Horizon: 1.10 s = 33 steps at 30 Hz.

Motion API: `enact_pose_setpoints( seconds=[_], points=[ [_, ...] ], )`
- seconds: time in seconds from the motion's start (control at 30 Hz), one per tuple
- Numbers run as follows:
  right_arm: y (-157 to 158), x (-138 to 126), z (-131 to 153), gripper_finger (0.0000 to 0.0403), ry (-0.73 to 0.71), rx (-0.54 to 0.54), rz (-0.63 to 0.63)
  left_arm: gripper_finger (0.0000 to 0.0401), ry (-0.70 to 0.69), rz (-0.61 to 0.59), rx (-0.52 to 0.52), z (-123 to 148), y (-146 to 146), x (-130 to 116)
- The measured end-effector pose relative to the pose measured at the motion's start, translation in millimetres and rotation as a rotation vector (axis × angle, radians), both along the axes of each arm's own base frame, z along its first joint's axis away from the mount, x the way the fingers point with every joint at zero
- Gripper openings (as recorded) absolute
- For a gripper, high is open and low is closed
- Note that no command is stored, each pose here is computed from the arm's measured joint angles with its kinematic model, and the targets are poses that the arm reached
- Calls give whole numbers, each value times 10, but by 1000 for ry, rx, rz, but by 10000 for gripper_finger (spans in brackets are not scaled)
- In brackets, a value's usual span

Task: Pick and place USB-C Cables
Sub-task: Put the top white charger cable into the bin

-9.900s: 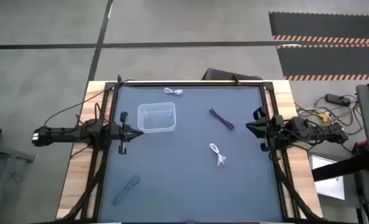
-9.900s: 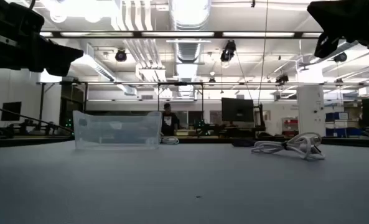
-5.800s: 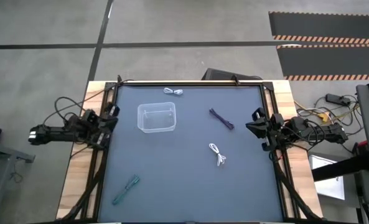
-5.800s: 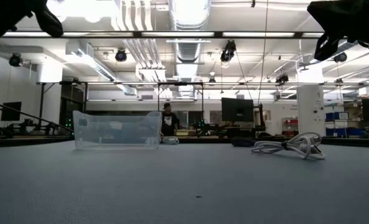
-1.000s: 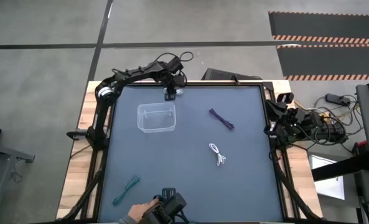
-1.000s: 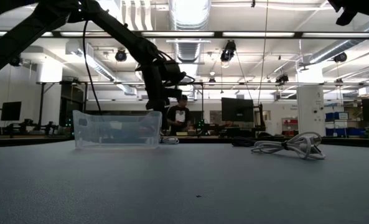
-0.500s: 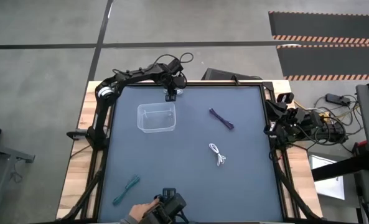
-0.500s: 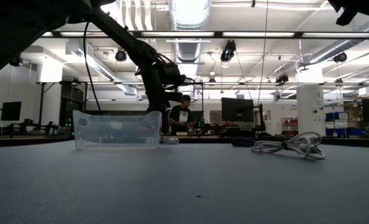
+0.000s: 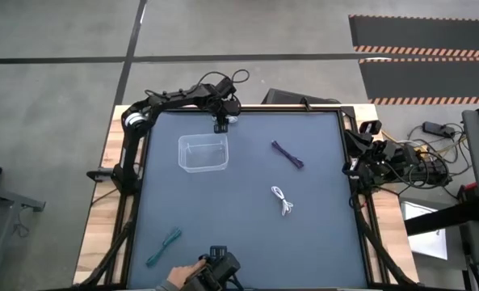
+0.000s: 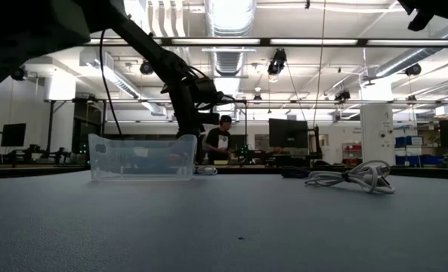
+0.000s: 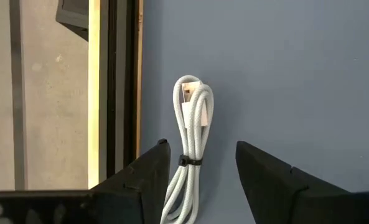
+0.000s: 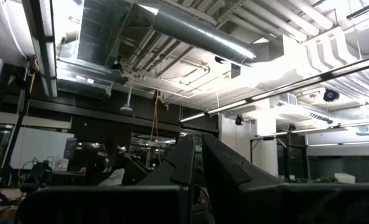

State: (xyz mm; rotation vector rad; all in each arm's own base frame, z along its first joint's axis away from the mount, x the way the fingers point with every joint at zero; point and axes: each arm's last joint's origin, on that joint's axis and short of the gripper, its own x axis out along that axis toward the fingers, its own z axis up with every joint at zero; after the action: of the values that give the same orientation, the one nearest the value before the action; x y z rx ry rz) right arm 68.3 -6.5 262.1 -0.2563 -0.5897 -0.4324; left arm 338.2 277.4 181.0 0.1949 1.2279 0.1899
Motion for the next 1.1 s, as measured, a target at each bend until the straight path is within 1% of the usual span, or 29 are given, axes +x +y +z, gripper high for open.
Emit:
enact_pose_setpoints(
  seconds=[0.17, 0.37, 0.57, 0.73, 0.87, 0.93, 1.1],
  points=[
    [0, 0, 0, 22, 0, 0, 0, 169, -4, 2, 14, 30, 10, 9],
    [0, 0, 0, 22, 0, 0, 0, 169, -30, 24, 44, 134, 43, 52],
    [0, 0, 0, 22, 0, -1, -1, 169, -90, 153, 12, 242, 81, 72],
    [0, 0, 0, 22, 1, -3, -2, 169, -56, 222, -48, 270, 52, 31],
    [0, 0, 0, 22, 4, -9, -8, 169, -84, 369, -105, 261, 53, 12],
    [0, 0, 0, 22, 5, -10, -9, 169, -98, 420, -123, 262, 56, 9],
    [0, 0, 0, 22, 7, -17, -15, 169, -125, 471, -134, 255, 62, 18]
  ],
)
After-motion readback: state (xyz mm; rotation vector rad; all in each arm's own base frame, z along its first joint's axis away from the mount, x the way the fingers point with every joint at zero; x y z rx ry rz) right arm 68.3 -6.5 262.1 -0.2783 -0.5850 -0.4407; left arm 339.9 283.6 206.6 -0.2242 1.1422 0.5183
